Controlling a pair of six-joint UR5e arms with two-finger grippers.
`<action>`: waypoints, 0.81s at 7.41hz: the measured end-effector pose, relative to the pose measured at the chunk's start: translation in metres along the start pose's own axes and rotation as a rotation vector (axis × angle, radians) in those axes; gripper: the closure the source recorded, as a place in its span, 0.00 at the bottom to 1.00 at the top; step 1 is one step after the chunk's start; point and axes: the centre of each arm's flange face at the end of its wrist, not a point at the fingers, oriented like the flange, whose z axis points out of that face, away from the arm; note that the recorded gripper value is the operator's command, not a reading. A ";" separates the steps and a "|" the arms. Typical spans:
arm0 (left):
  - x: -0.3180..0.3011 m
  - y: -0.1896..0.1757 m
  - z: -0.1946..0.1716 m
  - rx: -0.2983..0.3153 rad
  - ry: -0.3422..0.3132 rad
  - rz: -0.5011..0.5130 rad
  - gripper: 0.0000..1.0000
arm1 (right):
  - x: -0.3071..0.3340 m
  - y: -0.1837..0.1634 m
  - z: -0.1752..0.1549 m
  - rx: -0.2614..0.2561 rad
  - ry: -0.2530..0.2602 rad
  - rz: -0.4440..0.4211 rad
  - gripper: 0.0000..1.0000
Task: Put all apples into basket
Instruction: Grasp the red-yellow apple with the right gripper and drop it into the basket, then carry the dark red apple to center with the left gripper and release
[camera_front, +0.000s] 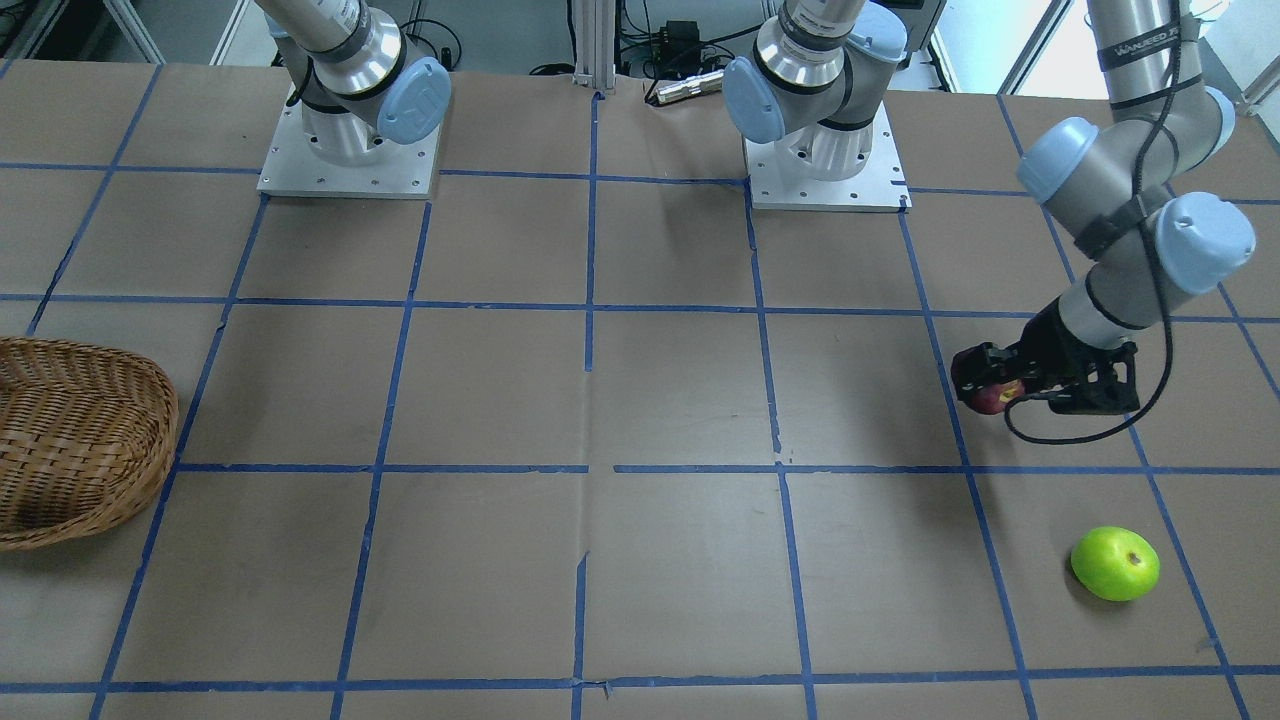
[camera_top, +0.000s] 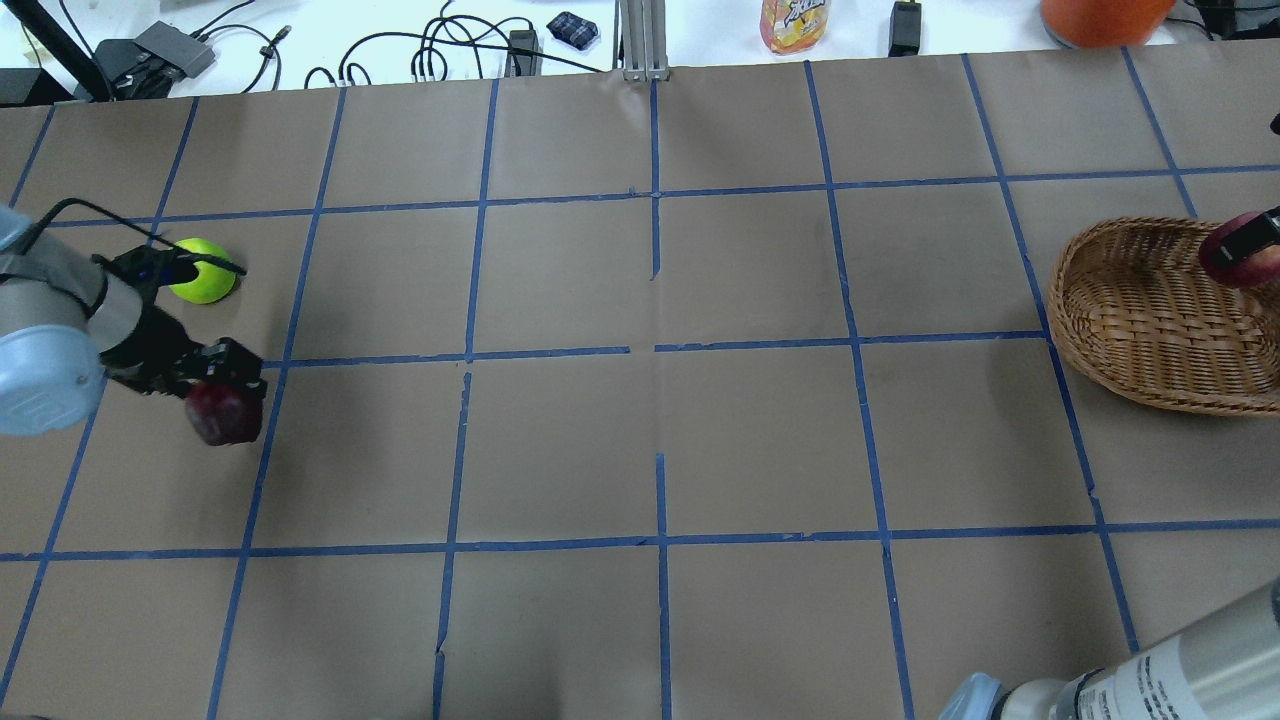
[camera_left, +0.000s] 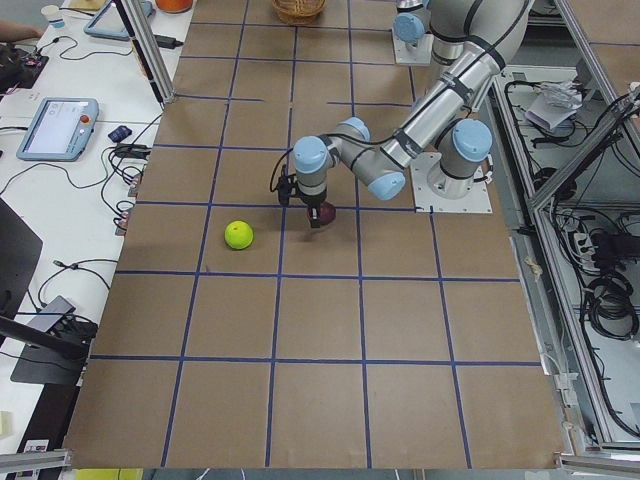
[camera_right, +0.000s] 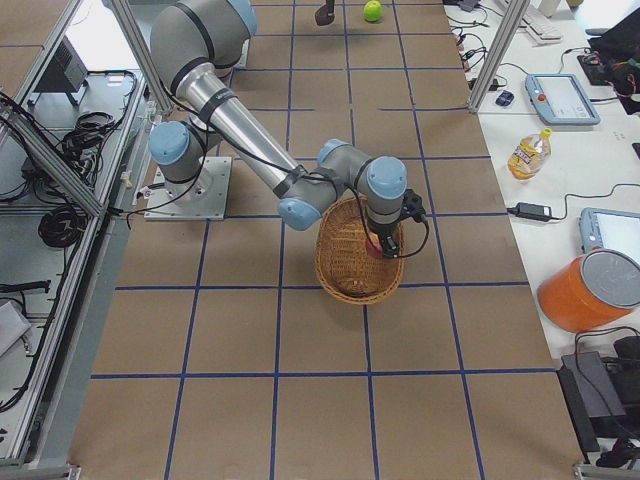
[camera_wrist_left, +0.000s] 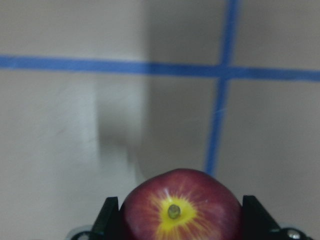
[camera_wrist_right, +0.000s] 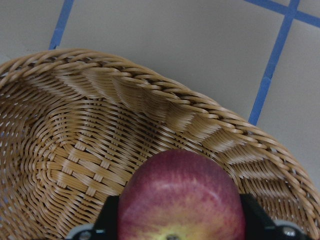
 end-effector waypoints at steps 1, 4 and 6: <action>0.072 -0.021 -0.002 0.017 -0.001 -0.006 0.97 | 0.003 0.004 0.001 -0.002 -0.007 0.003 0.00; 0.248 -0.060 -0.004 0.059 0.144 -0.112 0.97 | -0.003 0.005 -0.009 -0.012 -0.018 0.003 0.00; 0.321 -0.070 0.011 0.074 0.203 -0.118 0.94 | -0.039 -0.005 -0.037 -0.047 -0.063 -0.013 0.00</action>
